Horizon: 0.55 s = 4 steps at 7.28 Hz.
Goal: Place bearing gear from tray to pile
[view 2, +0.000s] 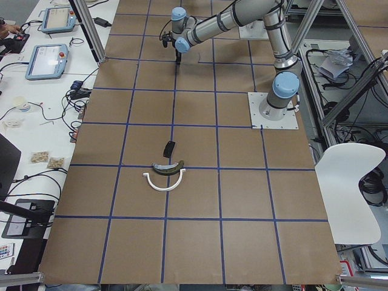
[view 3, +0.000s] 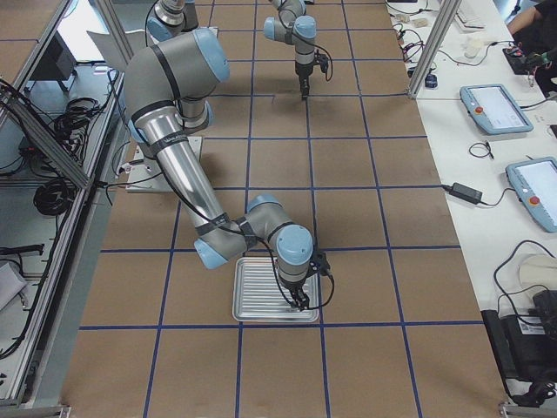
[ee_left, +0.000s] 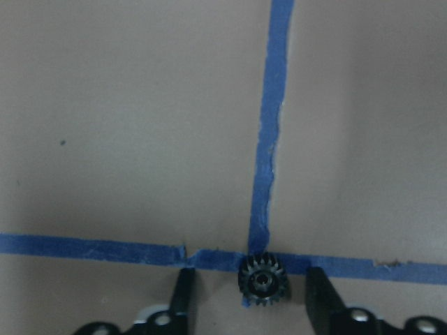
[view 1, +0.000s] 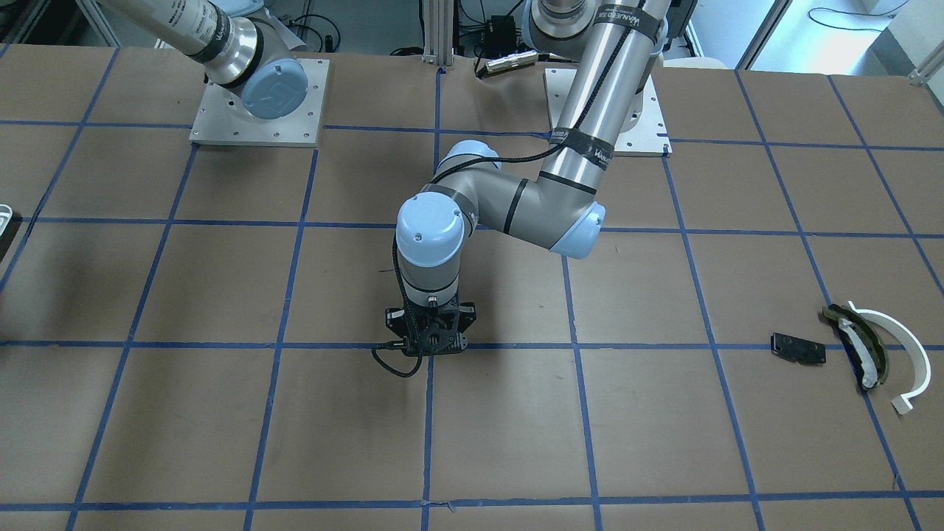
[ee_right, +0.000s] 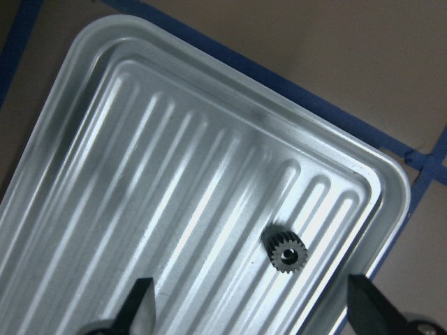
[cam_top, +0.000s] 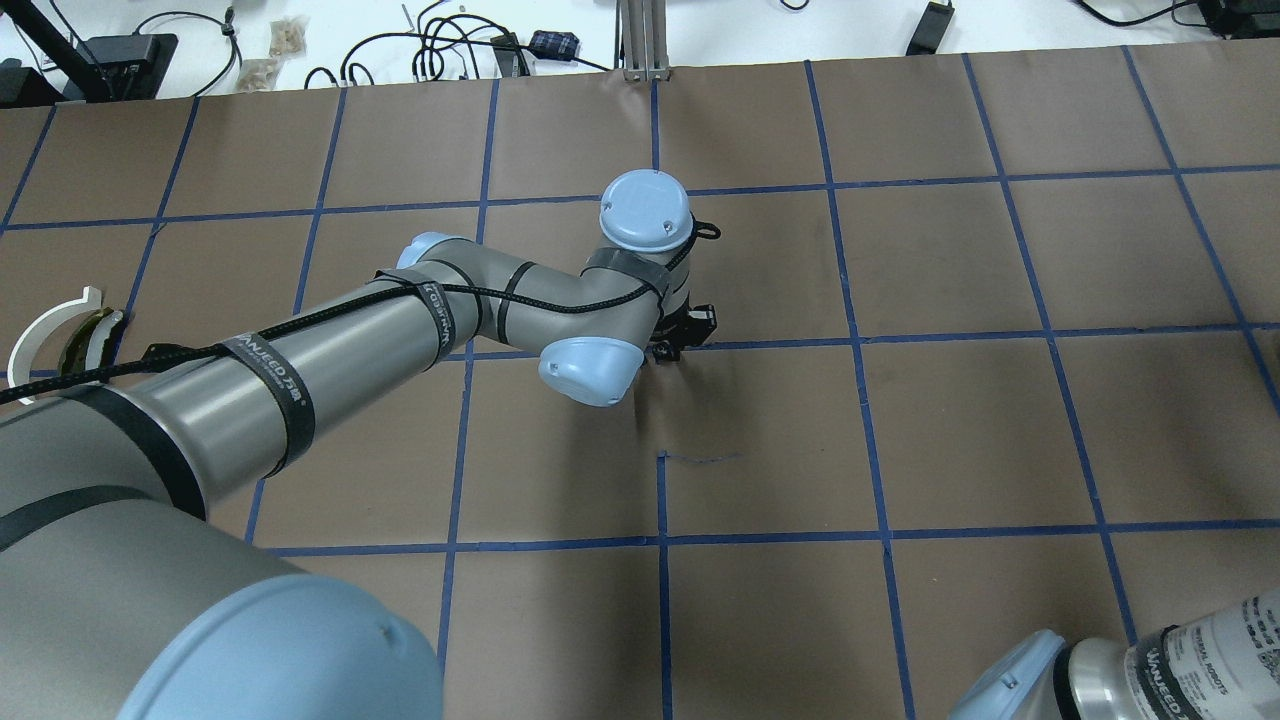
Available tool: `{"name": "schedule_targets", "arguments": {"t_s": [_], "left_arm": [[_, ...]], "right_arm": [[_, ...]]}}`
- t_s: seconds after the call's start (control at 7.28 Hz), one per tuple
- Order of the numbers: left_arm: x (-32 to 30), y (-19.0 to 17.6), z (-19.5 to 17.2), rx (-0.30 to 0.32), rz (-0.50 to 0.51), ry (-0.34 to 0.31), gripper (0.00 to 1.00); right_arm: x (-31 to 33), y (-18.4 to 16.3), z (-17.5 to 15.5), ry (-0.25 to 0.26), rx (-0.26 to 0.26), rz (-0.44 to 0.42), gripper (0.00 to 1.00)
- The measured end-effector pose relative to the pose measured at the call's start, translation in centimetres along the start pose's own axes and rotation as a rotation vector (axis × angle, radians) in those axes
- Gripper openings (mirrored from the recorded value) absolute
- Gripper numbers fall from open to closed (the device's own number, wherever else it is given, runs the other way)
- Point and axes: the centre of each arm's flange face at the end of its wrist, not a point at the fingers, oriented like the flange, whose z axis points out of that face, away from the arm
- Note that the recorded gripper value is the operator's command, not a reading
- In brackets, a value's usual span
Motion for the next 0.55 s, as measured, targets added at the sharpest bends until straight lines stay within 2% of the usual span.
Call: {"name": "schedule_targets", "arguments": {"t_s": [0.27, 0.55], "left_arm": [[-0.2, -0.4, -0.7, 0.017, 0.009, -0.009, 0.0], [-3.2, -2.2, -3.4, 0.035, 0.033, -0.053, 0.0]], "right_arm": [[0.5, -0.1, 1.9, 0.008, 0.02, -0.019, 0.95], [0.7, -0.1, 3.1, 0.01, 0.024, -0.017, 0.92]]}}
